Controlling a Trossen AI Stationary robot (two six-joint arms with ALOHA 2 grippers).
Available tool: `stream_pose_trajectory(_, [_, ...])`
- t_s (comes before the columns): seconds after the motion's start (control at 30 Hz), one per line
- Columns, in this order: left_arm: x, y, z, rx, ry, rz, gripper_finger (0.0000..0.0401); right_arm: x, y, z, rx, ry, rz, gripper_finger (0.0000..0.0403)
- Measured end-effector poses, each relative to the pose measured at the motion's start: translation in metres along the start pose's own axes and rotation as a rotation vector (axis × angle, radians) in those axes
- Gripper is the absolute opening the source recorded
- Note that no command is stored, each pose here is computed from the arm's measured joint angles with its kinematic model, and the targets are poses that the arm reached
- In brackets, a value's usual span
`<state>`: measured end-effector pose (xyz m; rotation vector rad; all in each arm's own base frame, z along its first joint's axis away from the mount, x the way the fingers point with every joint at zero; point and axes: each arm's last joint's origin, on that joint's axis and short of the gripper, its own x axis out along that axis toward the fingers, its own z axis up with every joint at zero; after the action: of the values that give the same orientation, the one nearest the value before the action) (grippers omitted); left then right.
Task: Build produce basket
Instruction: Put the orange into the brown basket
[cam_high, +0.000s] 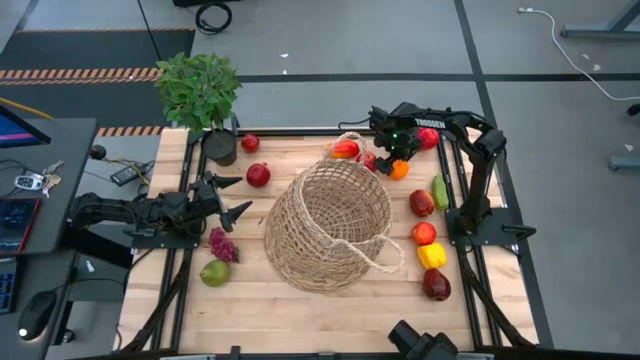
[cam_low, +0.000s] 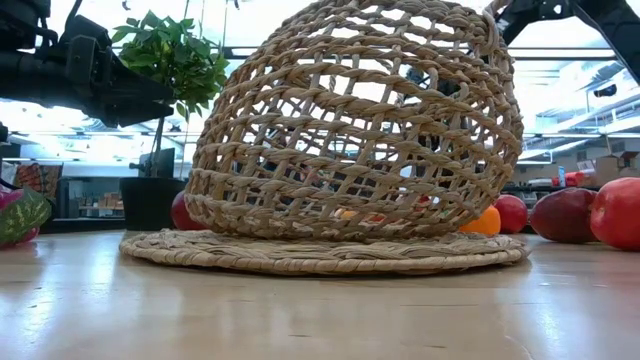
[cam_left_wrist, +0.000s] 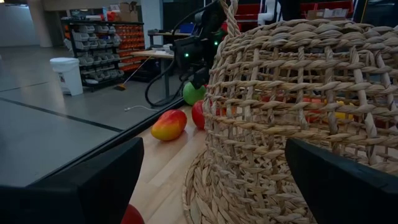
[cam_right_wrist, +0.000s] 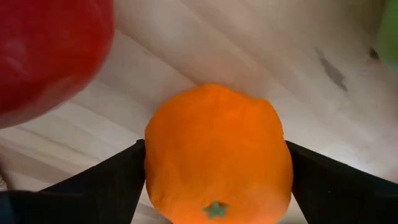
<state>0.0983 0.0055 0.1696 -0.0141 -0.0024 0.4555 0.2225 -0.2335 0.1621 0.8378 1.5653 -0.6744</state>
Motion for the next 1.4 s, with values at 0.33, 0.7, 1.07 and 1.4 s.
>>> stream_pose_trajectory(0.33, [0.0,0.0,0.0,0.0,0.001,0.0,0.0398,-0.009,-0.001,-0.006,0.0,-0.01,0.004,0.0326])
stream_pose_trajectory(0.7, [0.0,0.0,0.0,0.001,0.001,0.0,0.0398,-0.069,-0.001,-0.039,0.028,-0.202,0.148,0.0324])
stream_pose_trajectory(1.07, [0.0,0.0,0.0,0.0,0.0,0.0,0.0398,-0.152,-0.002,-0.097,0.092,-0.661,0.335,0.0324])
stream_pose_trajectory(1.4, [0.0,0.0,0.0,0.0,0.0,0.0,0.0398,-0.221,0.003,-0.151,0.002,-1.098,0.734,0.0327])
